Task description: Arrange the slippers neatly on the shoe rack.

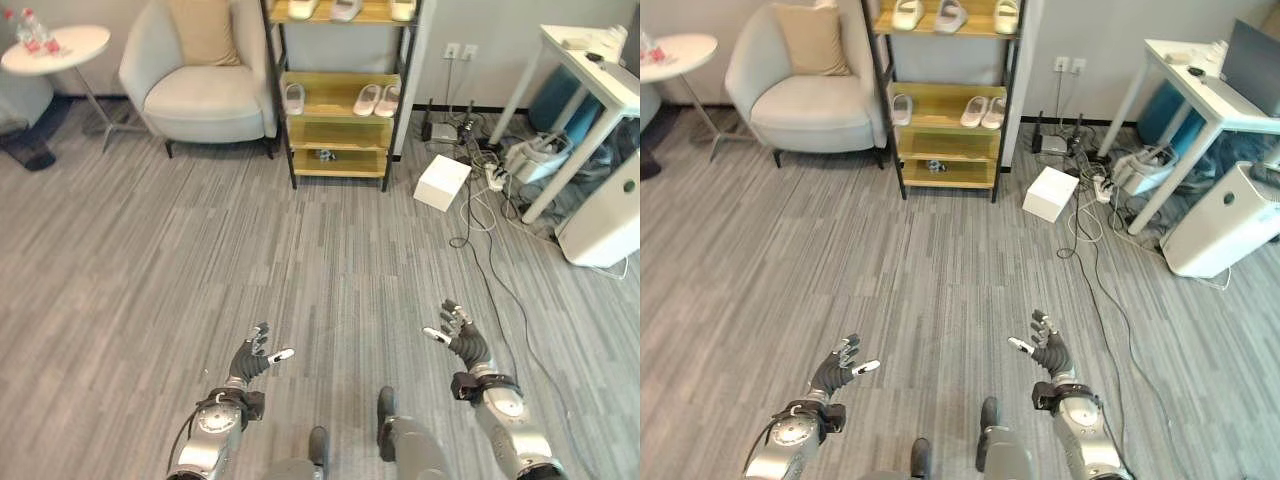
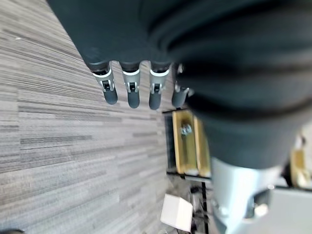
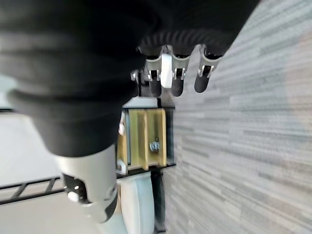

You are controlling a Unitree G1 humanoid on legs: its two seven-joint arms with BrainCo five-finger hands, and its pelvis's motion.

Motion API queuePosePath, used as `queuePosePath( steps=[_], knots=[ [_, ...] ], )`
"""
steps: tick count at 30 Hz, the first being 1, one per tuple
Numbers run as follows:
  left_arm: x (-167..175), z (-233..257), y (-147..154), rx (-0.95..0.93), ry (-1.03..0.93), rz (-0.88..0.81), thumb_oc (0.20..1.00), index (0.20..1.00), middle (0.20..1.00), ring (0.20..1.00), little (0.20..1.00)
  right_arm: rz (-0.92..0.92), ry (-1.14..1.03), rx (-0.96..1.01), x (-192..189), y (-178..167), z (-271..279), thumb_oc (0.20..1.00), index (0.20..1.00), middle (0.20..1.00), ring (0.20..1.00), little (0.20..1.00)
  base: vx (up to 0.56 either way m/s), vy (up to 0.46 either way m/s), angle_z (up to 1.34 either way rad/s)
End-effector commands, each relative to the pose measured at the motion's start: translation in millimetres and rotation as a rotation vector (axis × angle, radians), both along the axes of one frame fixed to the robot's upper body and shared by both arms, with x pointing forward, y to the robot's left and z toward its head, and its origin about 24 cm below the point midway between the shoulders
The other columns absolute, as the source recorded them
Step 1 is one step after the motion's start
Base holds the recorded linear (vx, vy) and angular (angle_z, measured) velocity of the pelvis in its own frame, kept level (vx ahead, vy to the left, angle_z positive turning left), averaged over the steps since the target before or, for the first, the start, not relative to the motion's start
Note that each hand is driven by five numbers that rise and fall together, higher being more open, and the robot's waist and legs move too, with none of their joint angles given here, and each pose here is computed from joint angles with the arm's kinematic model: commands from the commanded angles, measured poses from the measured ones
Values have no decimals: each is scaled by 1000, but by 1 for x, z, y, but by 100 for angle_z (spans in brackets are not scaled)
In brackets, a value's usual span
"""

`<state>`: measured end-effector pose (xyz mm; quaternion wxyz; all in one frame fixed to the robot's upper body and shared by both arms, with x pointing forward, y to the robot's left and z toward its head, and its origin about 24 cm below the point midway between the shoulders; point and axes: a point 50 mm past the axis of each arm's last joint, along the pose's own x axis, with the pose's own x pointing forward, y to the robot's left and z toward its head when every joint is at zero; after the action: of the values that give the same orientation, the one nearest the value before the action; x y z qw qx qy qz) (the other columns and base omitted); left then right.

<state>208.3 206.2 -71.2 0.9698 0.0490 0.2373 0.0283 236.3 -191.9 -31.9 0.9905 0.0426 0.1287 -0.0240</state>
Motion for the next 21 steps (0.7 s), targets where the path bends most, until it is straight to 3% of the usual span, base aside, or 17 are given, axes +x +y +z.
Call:
queuePosePath(
  steps=[1, 12, 21],
  knots=[
    [24, 34, -7, 21, -199, -69, 1000, 1000, 1000, 1000, 1000, 18, -106, -35, 2, -9, 20, 1000, 1000, 1000, 1000, 1000, 356, -184, -18],
    [22, 27, -8, -50, -176, -11, 1000, 1000, 1000, 1000, 1000, 46, -70, -57, -11, -22, 15, 1000, 1000, 1000, 1000, 1000, 305, -168, 1],
    [16, 23, -3, -30, -146, -4, 1000, 1000, 1000, 1000, 1000, 19, -51, -72, -17, -29, 12, 1000, 1000, 1000, 1000, 1000, 357, 3, -12]
  ],
)
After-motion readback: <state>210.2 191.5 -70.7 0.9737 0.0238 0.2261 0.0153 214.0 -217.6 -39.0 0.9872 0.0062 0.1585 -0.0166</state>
